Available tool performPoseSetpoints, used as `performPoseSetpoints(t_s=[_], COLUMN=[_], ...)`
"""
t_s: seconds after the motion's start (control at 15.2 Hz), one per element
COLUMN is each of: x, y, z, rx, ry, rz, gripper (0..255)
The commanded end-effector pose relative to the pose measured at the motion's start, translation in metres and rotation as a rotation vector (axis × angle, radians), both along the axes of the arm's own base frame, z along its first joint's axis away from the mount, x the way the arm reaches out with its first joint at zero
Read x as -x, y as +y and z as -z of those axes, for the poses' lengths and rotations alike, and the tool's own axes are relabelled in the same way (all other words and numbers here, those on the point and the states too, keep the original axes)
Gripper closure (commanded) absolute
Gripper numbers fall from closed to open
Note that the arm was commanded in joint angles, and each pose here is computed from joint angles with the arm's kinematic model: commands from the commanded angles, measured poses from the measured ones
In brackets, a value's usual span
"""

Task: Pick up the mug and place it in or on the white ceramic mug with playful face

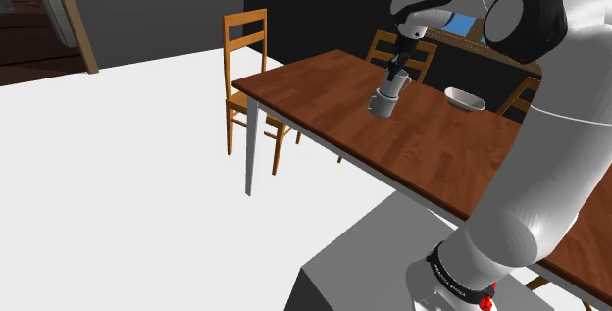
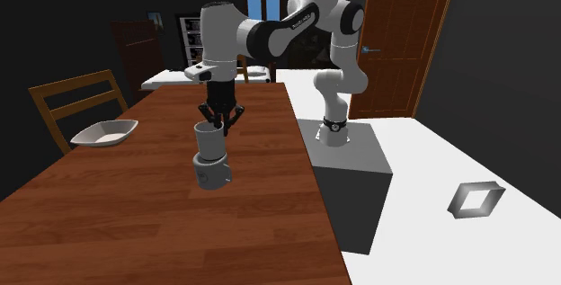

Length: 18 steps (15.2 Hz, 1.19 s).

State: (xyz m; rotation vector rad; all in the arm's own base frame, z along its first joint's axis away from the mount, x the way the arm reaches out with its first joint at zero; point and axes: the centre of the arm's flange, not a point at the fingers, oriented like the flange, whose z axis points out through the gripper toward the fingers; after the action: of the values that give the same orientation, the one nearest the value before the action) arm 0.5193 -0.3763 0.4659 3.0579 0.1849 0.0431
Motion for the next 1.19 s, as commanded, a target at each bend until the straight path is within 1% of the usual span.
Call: performPoseSetpoints(t_s=[0.0,0.2,0.26,0.59,0.86,1.12], x=[0.0,0.0,0.0,0.0,0.002,0.002], y=[0.0,0.0,0.0,0.0,0.004,0.004], z=[0.0,0.0,0.0,0.0,-0.049,-0.049], rx=[0.0,0.0,0.0,0.0,0.0,0.0], ry=[-0.001,-0.001,-0.001,-0.001,-0.001,-0.001], rz=[0.0,0.0,0.0,0.0,0.0,0.0], gripper=[255,255,0,0,0,0])
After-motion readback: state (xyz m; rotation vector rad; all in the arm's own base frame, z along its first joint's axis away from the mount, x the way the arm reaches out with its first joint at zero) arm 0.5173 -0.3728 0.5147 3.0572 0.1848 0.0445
